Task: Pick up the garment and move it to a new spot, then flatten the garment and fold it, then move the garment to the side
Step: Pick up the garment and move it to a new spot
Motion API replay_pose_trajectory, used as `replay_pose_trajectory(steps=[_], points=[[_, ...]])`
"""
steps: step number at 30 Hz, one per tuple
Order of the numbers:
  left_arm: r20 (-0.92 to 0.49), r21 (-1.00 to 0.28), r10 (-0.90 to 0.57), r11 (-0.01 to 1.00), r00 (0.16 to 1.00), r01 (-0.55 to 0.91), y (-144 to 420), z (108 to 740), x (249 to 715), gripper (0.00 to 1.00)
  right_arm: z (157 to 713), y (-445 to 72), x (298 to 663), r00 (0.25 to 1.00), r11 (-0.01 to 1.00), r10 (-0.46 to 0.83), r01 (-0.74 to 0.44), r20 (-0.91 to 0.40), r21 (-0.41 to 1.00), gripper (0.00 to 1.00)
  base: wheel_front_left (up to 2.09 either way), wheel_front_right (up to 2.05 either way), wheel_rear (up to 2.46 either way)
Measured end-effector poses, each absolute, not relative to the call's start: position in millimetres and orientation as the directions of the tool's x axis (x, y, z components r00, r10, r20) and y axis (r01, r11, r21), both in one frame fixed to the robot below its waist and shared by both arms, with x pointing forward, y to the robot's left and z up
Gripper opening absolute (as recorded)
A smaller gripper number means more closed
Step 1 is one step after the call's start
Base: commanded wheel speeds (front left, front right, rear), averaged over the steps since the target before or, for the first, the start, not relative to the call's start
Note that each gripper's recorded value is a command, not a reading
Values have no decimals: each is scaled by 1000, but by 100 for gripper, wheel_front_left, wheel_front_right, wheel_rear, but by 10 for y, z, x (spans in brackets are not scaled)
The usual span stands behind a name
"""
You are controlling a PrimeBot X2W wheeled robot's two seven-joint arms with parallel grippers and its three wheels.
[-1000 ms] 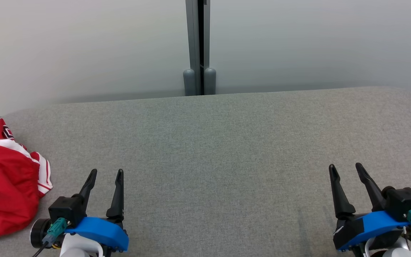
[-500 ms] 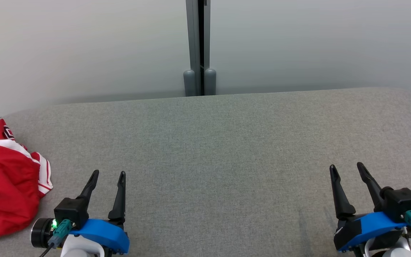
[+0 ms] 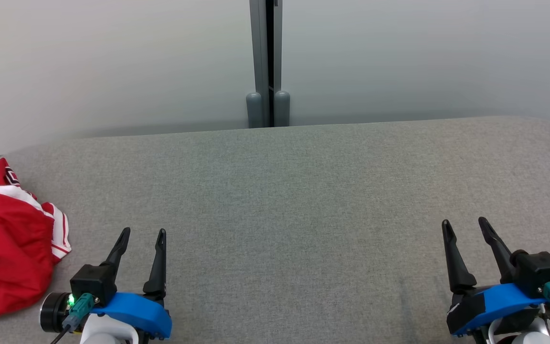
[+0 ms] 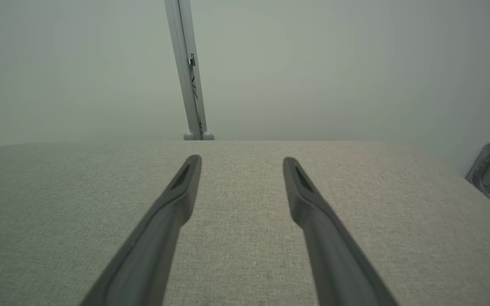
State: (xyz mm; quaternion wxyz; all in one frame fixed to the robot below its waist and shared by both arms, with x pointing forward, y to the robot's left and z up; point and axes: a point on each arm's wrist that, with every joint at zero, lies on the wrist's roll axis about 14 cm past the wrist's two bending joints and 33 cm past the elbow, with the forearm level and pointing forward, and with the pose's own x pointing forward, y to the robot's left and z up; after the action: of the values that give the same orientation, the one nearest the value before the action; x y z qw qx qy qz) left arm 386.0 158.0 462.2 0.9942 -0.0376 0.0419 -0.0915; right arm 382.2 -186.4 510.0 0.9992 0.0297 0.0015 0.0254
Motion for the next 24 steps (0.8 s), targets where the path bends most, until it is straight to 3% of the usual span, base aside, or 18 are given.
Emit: replay_pose_trajectory(steps=[11, 24], points=[[-49, -85, -71, 994, 996, 67, 1913, 4717, 3791, 100, 5207, -1544, 3967, 989, 988, 143, -144, 31, 51, 100, 0, 0, 0], [-23, -81, 177, 981, 984, -178, 2694, 4810, 3332, 100, 5311, -648, 4168, 922, 922, 383, -385, 62, 43, 100, 0, 0, 0]])
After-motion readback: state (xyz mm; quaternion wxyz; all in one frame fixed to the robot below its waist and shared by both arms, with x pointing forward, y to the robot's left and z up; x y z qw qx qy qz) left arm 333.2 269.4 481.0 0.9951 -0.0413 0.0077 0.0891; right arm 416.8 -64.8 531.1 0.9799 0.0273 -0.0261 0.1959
